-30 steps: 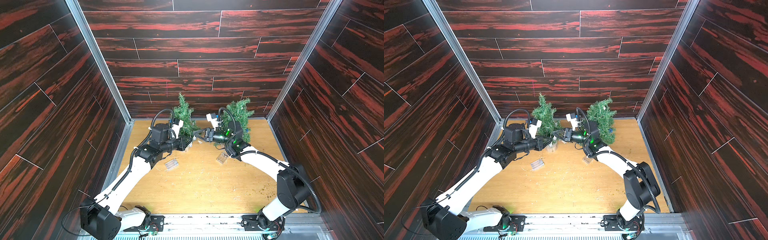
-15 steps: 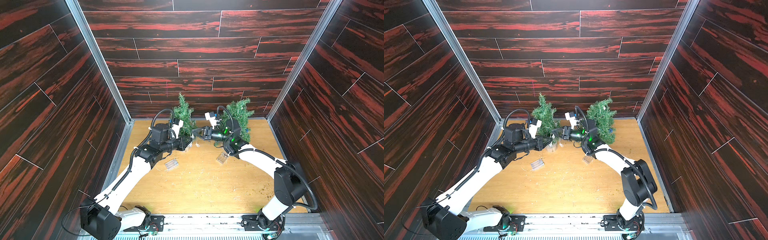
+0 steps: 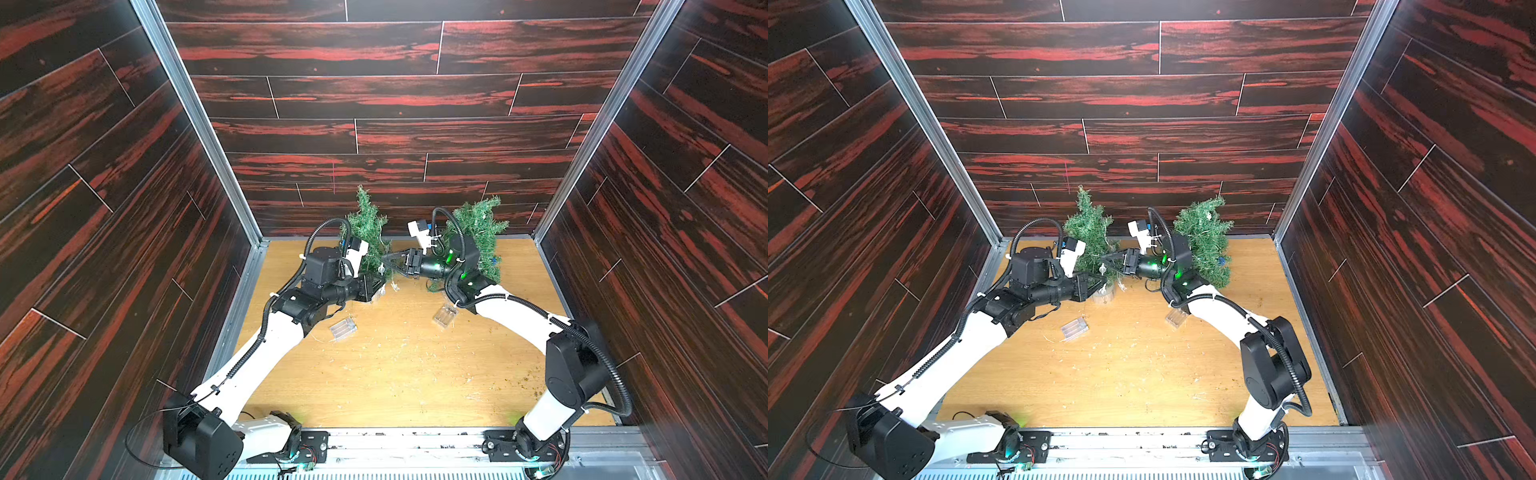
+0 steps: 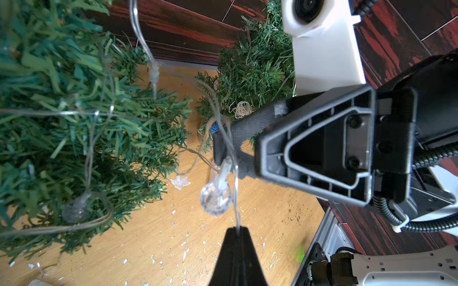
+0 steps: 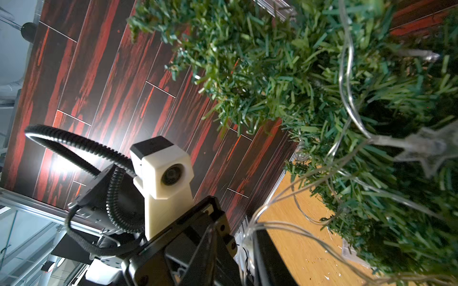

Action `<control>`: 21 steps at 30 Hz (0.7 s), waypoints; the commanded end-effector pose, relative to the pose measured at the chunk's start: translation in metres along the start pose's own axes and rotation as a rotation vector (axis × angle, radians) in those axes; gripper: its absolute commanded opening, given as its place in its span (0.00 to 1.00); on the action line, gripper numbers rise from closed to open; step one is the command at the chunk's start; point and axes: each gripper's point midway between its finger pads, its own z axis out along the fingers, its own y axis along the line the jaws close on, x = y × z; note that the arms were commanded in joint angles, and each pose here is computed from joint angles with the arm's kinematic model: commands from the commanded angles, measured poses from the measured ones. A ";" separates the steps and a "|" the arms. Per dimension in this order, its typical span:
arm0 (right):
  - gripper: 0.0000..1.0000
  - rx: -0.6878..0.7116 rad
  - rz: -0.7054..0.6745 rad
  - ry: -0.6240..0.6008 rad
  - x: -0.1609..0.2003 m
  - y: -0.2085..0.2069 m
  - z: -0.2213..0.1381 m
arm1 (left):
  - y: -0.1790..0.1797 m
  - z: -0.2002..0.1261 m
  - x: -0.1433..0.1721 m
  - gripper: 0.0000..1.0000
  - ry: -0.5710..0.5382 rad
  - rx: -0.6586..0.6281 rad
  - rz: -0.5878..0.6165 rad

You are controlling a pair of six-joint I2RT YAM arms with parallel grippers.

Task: Remove string lights from the small christmas tree
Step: Remove the light string from the Christmas tree.

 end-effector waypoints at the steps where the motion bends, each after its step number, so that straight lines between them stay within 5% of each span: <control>1: 0.28 0.008 0.024 0.002 -0.003 -0.011 0.009 | -0.001 0.001 0.000 0.00 -0.006 0.003 0.021; 12: 0.04 0.088 -0.001 -0.024 -0.003 -0.018 0.000 | 0.015 -0.007 -0.002 0.04 -0.037 -0.104 0.020; 17: 0.02 0.181 -0.044 -0.042 -0.007 -0.020 -0.014 | 0.044 -0.023 -0.005 0.21 -0.094 -0.289 -0.023; 21: 0.00 0.291 -0.060 -0.056 -0.018 -0.024 -0.027 | 0.071 -0.045 -0.005 0.25 -0.143 -0.471 -0.090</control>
